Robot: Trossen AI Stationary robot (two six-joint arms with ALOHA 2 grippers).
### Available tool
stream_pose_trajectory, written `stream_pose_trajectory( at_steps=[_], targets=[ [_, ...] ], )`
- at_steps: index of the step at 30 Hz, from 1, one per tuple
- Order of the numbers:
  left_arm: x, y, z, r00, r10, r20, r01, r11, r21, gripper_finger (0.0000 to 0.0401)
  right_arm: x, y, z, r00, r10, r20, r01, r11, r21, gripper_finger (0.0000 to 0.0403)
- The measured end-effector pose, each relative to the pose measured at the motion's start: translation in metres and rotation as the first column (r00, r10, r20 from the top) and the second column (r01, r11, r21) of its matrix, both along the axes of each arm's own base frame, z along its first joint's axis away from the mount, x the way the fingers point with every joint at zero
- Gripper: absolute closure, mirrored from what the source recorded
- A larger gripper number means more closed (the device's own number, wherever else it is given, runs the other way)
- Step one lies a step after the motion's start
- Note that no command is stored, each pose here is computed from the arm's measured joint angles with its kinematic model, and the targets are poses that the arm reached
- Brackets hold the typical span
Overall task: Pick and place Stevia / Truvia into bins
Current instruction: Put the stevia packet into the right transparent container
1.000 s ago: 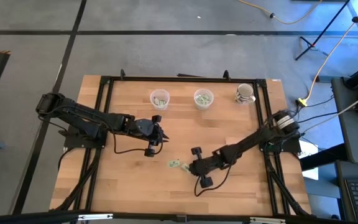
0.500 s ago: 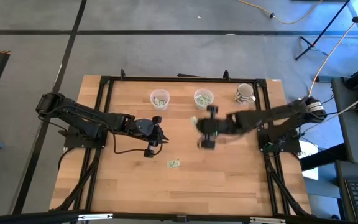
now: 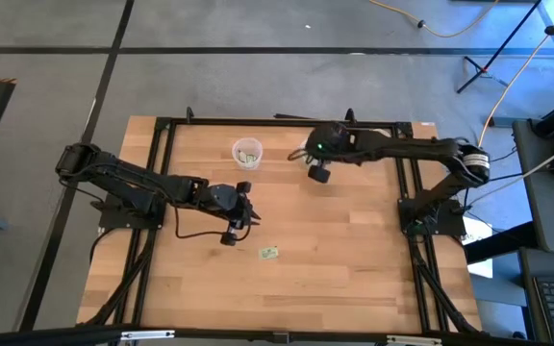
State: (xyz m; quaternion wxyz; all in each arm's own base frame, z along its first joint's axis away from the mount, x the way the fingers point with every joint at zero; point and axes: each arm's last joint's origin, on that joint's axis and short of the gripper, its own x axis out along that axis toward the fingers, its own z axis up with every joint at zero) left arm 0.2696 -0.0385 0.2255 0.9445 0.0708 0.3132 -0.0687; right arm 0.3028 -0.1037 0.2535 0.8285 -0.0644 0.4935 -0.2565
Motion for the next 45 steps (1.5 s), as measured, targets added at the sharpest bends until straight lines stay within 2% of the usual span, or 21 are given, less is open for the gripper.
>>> stream_pose_trajectory(
  at_steps=[6,13,19,25,27,29,31,33,39,45],
  targets=[
    [0.0,-0.003,0.0,1.0,-0.012,0.0,0.012,1.0,0.001,0.0341,0.005,-0.027,-0.032,0.994,-0.043,-0.103,0.048,0.998,0.045,0.0397],
    [0.0,-0.003,0.0,1.0,-0.011,0.0,0.011,1.0,0.001,0.0329,0.009,-0.035,-0.054,0.984,-0.059,-0.166,0.071,0.995,0.069,0.0388],
    [0.0,-0.006,0.0,1.0,-0.02,0.009,0.02,1.0,0.003,0.0309,0.008,-0.034,-0.049,0.987,-0.081,-0.14,0.092,0.993,0.071,0.0331],
    [0.007,-0.018,-0.004,0.994,-0.099,0.044,0.096,0.994,0.054,0.0287,0.003,-0.026,-0.027,0.993,-0.108,-0.049,0.112,0.991,0.076,0.0273],
    [0.007,-0.021,-0.005,0.993,-0.112,0.046,0.109,0.993,0.053,0.0283,0.003,-0.015,-0.018,0.999,-0.048,-0.003,0.048,0.991,0.126,0.0265],
    [0.007,-0.024,-0.006,0.992,-0.115,0.042,0.113,0.992,0.048,0.0282,0.007,0.003,-0.011,0.997,0.06,0.055,-0.07,0.975,0.211,0.0262],
    [0.006,-0.027,-0.007,0.992,-0.119,0.033,0.118,0.992,0.04,0.0283,0.014,0.025,-0.008,0.976,0.182,0.123,-0.211,0.93,0.3,0.0261],
    [0.006,-0.029,-0.007,0.991,-0.126,0.035,0.125,0.991,0.04,0.0285,0.022,0.05,-0.006,0.943,0.278,0.183,-0.326,0.882,0.34,0.0261],
    [0.004,-0.034,-0.008,0.989,-0.145,0.027,0.143,0.989,0.04,0.0285,0.047,0.131,-0.02,0.835,0.493,0.245,-0.547,0.791,0.274,0.026],
    [0.001,-0.035,-0.011,0.989,-0.15,-0.011,0.151,0.988,0.044,0.0284,0.068,0.191,-0.052,0.766,0.579,0.281,-0.632,0.758,0.161,0.026]
  ],
)
